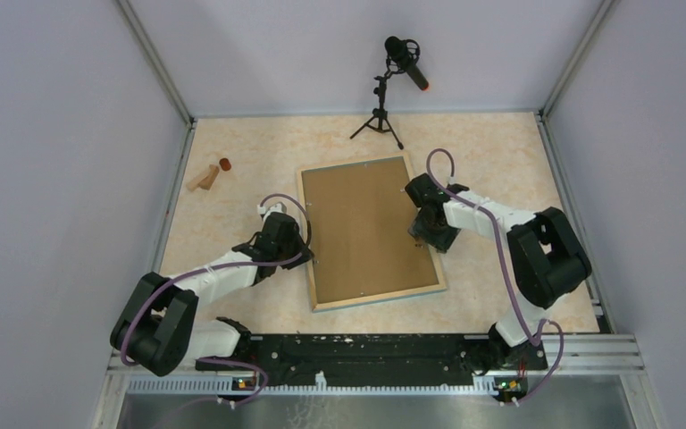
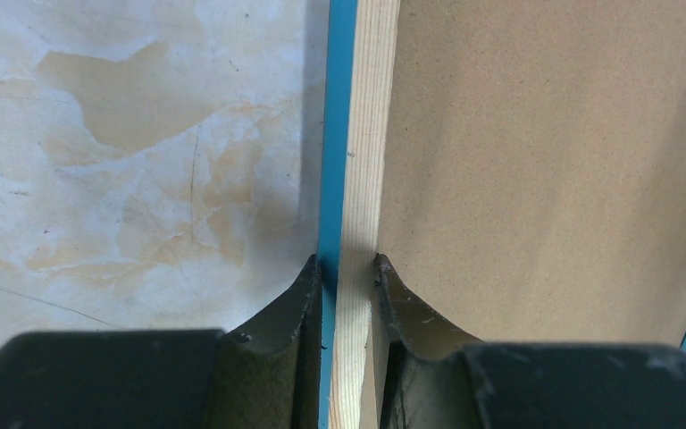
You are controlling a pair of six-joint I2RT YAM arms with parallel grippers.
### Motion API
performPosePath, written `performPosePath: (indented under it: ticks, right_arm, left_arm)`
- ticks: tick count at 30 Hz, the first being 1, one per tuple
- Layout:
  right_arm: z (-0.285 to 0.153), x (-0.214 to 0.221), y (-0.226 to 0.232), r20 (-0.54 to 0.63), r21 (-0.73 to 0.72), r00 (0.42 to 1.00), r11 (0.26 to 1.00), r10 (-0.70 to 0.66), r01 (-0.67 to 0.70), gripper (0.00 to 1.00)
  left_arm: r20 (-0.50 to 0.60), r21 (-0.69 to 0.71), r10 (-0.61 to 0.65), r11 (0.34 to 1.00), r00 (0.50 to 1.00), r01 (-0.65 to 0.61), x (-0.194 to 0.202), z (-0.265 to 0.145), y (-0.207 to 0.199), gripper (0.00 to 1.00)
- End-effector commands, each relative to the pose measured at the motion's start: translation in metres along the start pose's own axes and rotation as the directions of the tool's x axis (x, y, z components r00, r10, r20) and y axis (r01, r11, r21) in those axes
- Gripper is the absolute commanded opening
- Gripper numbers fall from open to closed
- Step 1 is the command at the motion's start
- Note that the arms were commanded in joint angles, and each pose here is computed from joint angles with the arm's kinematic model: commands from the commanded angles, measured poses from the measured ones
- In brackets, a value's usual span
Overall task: Put the photo into the frame
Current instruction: Install the photo frame at the center of the board.
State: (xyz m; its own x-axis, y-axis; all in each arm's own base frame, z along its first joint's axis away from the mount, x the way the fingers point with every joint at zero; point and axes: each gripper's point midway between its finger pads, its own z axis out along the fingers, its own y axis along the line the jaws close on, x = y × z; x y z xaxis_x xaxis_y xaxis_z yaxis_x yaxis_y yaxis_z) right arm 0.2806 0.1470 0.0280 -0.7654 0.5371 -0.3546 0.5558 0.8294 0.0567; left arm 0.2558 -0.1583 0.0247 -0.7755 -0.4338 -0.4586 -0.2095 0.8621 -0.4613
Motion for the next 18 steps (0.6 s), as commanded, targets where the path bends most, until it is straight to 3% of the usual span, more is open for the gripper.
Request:
performPosePath:
  ticks: [1, 11, 18]
  right_arm:
    - [-0.004, 0.019, 0.002, -0.019, 0.016, 0.999, 0.999, -0.046, 0.046, 0.61]
    - [-0.001, 0.038, -0.022, -0.042, -0.016, 0.993, 0.994, -0.108, 0.108, 0.46]
    - [-0.003, 0.048, -0.003, -0.075, -0.155, 0.963, 0.957, -0.259, 0.245, 0.56]
  left_arm:
    - [-0.127, -0.147, -0.002, 0.989, 0.992, -0.017, 0.04, 0.0, 0.048, 0.0]
    - [-0.13, -0.147, -0.005, 0.989, 0.992, -0.014, 0.04, 0.001, 0.048, 0.0]
    - [-0.133, -0.148, -0.005, 0.989, 0.991, -0.015, 0.04, 0.001, 0.048, 0.0]
